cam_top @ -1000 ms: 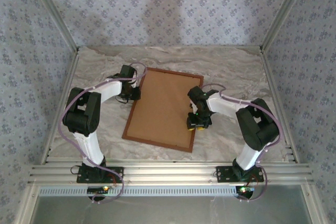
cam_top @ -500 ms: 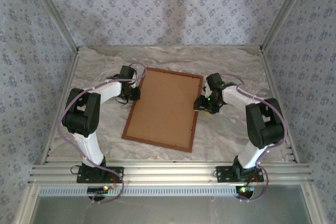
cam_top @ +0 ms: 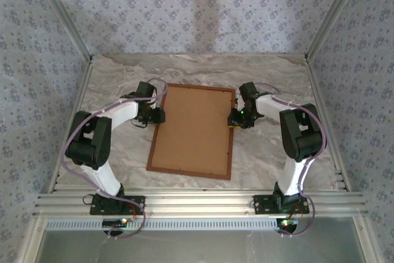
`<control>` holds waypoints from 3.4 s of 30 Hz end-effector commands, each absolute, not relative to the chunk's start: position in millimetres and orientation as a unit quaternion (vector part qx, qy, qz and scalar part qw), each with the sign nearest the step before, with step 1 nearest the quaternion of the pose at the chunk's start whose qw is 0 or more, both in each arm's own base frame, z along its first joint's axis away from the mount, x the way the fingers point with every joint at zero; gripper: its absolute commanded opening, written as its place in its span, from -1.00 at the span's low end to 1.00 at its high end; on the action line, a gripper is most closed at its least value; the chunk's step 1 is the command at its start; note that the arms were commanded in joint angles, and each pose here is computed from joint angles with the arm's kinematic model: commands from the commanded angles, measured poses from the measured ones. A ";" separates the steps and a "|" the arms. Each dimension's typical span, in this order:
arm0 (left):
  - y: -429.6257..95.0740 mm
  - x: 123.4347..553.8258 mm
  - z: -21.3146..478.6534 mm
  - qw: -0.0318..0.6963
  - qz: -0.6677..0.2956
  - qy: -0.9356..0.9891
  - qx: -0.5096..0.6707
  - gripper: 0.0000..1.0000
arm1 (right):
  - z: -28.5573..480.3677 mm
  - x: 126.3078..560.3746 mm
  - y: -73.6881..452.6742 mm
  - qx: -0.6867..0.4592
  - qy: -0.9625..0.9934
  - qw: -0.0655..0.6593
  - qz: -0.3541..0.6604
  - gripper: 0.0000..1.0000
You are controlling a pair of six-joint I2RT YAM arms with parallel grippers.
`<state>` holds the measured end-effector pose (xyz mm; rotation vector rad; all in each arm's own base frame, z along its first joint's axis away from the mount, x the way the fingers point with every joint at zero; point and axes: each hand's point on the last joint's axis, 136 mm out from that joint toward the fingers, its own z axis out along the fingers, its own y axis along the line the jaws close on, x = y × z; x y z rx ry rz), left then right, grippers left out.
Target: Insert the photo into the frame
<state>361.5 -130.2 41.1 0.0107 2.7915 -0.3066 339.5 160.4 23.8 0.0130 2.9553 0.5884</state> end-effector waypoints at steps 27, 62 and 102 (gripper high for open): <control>-140.8 490.4 45.0 0.147 -0.076 0.985 0.039 -0.38 | 20.0 351.2 154.0 -0.023 0.982 0.076 0.173 -0.48; -175.6 428.0 -25.4 0.054 -0.064 0.993 0.083 -0.31 | 14.8 350.4 152.8 -0.024 0.983 0.069 0.169 -0.49; -167.9 447.2 86.1 0.211 -0.069 0.974 0.055 0.13 | 14.7 348.9 155.6 -0.030 0.984 0.065 0.165 -0.49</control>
